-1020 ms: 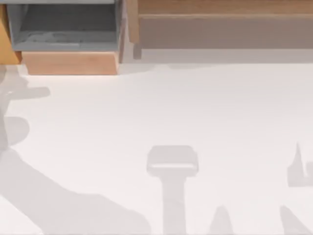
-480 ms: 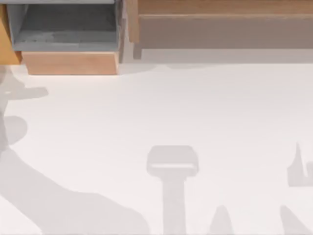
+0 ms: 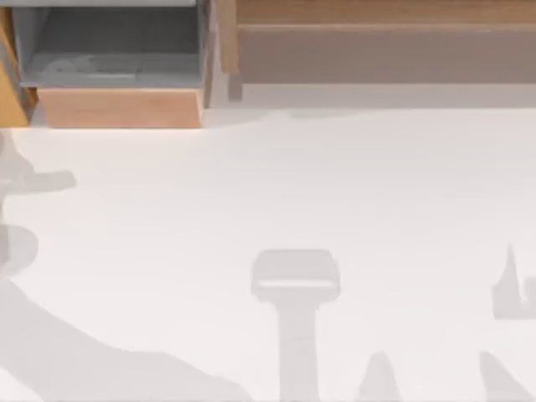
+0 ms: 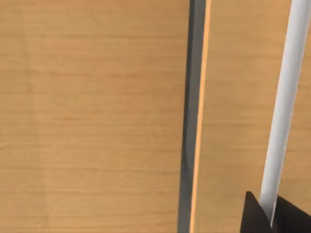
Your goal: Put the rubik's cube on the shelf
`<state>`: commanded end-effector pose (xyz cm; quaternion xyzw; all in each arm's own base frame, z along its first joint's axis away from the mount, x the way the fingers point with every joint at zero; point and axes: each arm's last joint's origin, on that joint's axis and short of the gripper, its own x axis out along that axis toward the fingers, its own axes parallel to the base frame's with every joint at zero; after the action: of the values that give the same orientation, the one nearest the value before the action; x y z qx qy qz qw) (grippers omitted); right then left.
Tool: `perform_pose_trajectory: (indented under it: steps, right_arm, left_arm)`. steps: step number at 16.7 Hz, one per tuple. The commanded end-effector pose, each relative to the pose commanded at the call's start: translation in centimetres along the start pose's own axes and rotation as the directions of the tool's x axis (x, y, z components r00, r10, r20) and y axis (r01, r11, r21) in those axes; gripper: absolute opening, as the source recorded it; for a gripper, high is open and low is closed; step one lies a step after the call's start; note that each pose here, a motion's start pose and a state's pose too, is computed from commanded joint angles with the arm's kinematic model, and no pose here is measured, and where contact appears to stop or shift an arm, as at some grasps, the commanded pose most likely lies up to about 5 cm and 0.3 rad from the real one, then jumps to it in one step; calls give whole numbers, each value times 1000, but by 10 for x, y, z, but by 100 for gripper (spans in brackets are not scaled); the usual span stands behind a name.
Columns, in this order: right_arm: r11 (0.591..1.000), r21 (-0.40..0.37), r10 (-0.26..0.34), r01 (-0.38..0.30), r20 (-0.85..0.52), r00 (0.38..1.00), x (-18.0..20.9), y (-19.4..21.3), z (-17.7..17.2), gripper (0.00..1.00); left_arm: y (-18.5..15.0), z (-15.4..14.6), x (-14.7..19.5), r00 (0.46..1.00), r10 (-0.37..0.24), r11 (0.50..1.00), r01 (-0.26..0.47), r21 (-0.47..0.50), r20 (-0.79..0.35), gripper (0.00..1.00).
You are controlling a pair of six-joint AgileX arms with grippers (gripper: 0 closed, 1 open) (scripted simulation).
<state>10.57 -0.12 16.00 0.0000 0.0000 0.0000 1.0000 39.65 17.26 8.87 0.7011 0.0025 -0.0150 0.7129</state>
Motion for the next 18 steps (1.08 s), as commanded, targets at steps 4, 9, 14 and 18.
perform_pose_trajectory:
  steps: [4, 9, 14, 18]
  right_arm:
    - [1000, 0, 0, 0, 0, 1000, 0, 0, 0, 100]
    - [1000, 0, 0, 0, 0, 1000, 0, 0, 0, 100]
    - [1000, 0, 0, 0, 0, 1000, 0, 0, 0, 100]
    - [1000, 0, 0, 0, 0, 1000, 0, 0, 0, 100]
  left_arm:
    - [0, 0, -27, 1000, 6, 1000, -6, 4, -1, 0]
    - [-1, 1, -27, 1000, 3, 1000, -3, 2, 2, 0]
    - [-3, 1, -66, 1000, -4, 1000, 4, -3, 4, 0]
    - [-3, 2, -90, 1000, 2, 1000, -2, 2, 3, 0]
